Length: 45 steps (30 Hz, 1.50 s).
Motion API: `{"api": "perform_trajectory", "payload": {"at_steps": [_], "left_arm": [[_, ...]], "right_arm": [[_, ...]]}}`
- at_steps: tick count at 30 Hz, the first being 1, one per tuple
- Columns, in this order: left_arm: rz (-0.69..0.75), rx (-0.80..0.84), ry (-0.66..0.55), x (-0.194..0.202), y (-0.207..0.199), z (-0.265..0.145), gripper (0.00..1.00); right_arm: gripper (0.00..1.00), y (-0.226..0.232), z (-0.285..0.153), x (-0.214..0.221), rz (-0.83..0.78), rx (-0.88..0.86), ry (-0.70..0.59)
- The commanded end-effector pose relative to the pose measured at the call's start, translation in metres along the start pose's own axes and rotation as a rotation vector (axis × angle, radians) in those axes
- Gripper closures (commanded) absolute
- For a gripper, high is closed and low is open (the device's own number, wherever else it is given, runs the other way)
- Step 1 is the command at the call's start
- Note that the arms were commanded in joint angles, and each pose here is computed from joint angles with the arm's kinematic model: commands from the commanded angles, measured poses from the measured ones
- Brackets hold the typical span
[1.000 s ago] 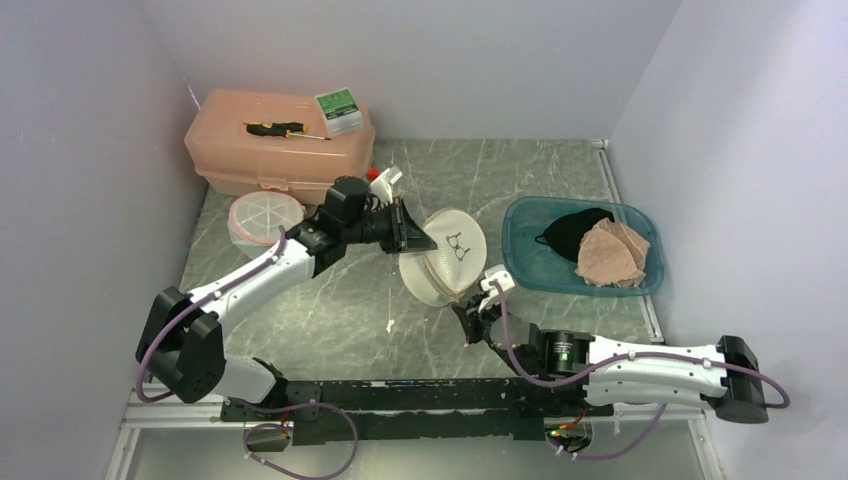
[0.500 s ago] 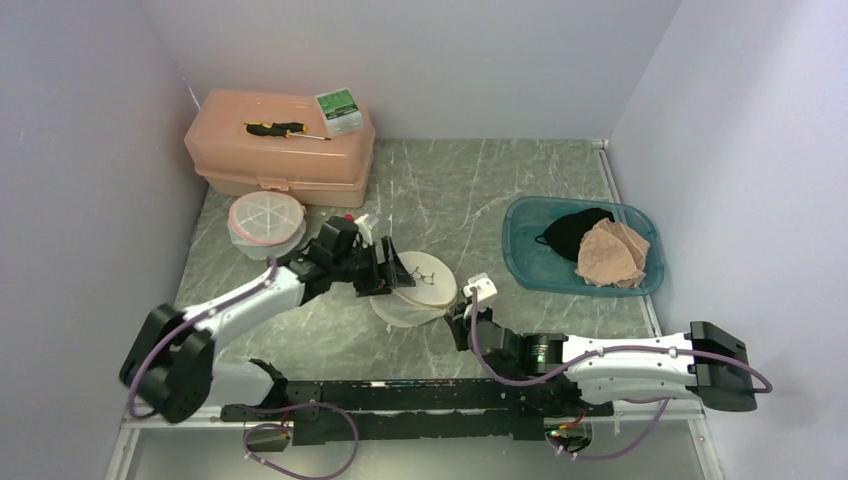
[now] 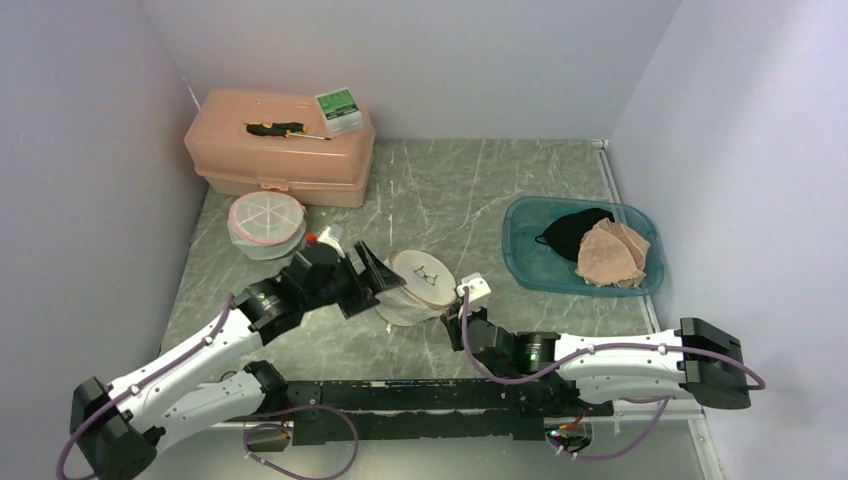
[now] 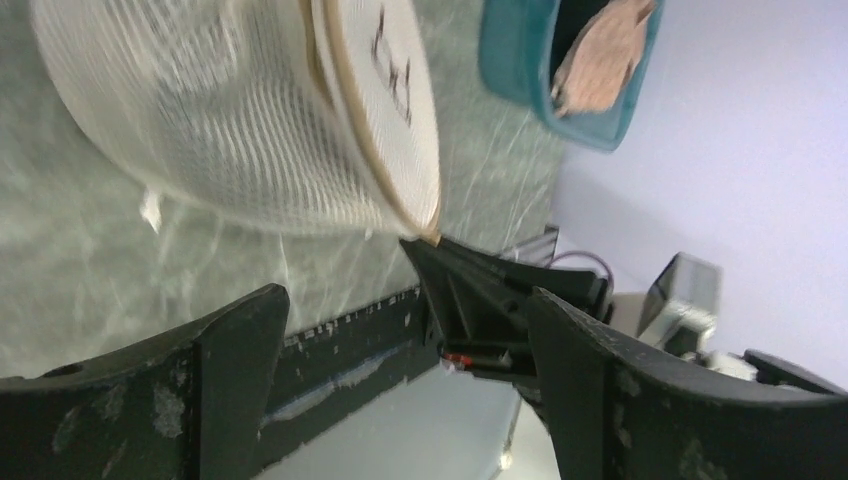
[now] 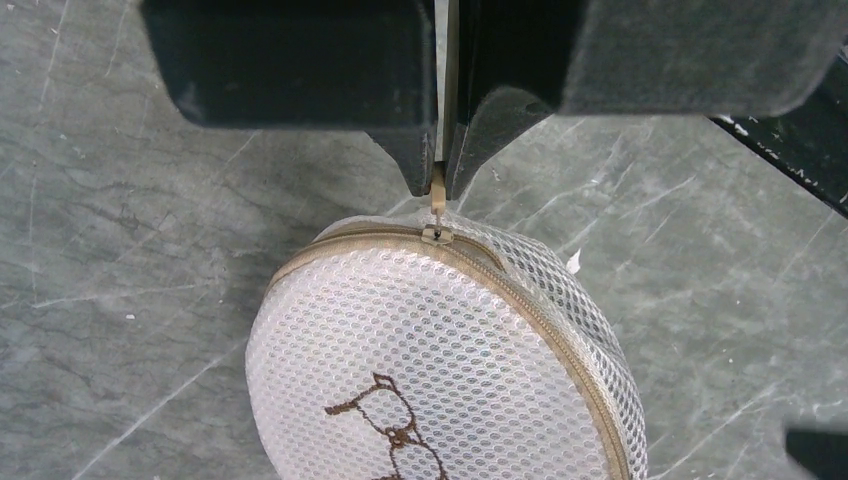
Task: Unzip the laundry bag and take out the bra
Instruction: Unzip the laundry bag at the center of the board.
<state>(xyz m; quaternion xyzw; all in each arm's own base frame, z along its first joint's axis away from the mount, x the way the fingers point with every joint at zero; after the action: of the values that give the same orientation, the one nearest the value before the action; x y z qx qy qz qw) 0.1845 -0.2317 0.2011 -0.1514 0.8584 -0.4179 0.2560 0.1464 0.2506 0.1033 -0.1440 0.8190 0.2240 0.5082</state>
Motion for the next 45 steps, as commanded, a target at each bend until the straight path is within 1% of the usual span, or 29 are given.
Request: {"api": "perform_trajectory", "payload": {"at_steps": [1, 5, 9, 13, 17, 23, 26, 28, 33, 34, 35, 38, 41, 45], "left_arm": [[-0.158, -0.052, -0.019, 0.028, -0.001, 0.016, 0.06], [-0.179, -0.049, -0.026, 0.033, -0.016, 0.036, 0.06], [-0.175, -0.080, -0.019, 0.035, -0.024, 0.056, 0.07], [-0.206, -0.053, -0.029, 0.034, -0.029, 0.068, 0.18], [-0.208, -0.046, -0.015, 0.036, -0.034, 0.077, 0.26], [-0.215, -0.065, 0.017, 0.046, -0.024, 0.093, 0.37], [-0.209, -0.075, 0.031, 0.050, -0.021, 0.098, 0.45], [-0.205, -0.083, 0.029, 0.050, -0.018, 0.101, 0.54], [-0.188, -0.080, 0.004, 0.046, -0.017, 0.099, 0.85], [-0.186, -0.081, -0.002, 0.044, -0.017, 0.098, 0.93], [-0.181, -0.079, -0.006, 0.043, -0.018, 0.097, 0.97], [-0.173, -0.081, -0.013, 0.042, -0.017, 0.095, 0.97], [-0.169, -0.071, -0.015, 0.040, -0.017, 0.092, 0.97], [-0.172, -0.068, -0.016, 0.035, -0.015, 0.088, 0.97]], "right_arm": [[1.00, 0.019, 0.002, -0.027, 0.052, -0.041, -0.061], [1.00, 0.021, 0.003, -0.027, 0.048, -0.045, -0.055], [1.00, 0.020, 0.002, -0.026, 0.045, -0.041, -0.050], [1.00, 0.019, 0.001, -0.025, 0.043, -0.041, -0.047], [1.00, 0.019, 0.001, -0.024, 0.039, -0.043, -0.043], [1.00, 0.021, 0.003, -0.022, 0.030, -0.051, -0.037], [1.00, 0.022, 0.003, -0.022, 0.026, -0.054, -0.036], [1.00, 0.022, 0.003, -0.023, 0.025, -0.054, -0.036], [1.00, 0.017, 0.001, -0.023, 0.024, -0.039, -0.039], [1.00, 0.015, 0.000, -0.024, 0.025, -0.032, -0.041], [1.00, 0.013, 0.000, -0.025, 0.025, -0.023, -0.042], [1.00, 0.005, 0.000, -0.025, 0.039, 0.005, -0.027], [1.00, -0.003, 0.002, -0.028, 0.088, 0.023, -0.014], [1.00, -0.005, 0.001, -0.035, 0.141, 0.013, -0.006]]}}
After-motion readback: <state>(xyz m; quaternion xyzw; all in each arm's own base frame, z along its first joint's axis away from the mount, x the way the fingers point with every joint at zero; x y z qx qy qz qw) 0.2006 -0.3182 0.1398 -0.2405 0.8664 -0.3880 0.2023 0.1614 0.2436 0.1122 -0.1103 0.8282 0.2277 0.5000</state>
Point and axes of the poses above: each gripper's point midway between its finger pads, its own z axis out along the fingers, its own y axis along the line the jaws close on, x = y × z, the point moved 1 cm from there along -z, back along the fingers, and after that the axes turned 3 degrees about z, right-handed, at the moved point
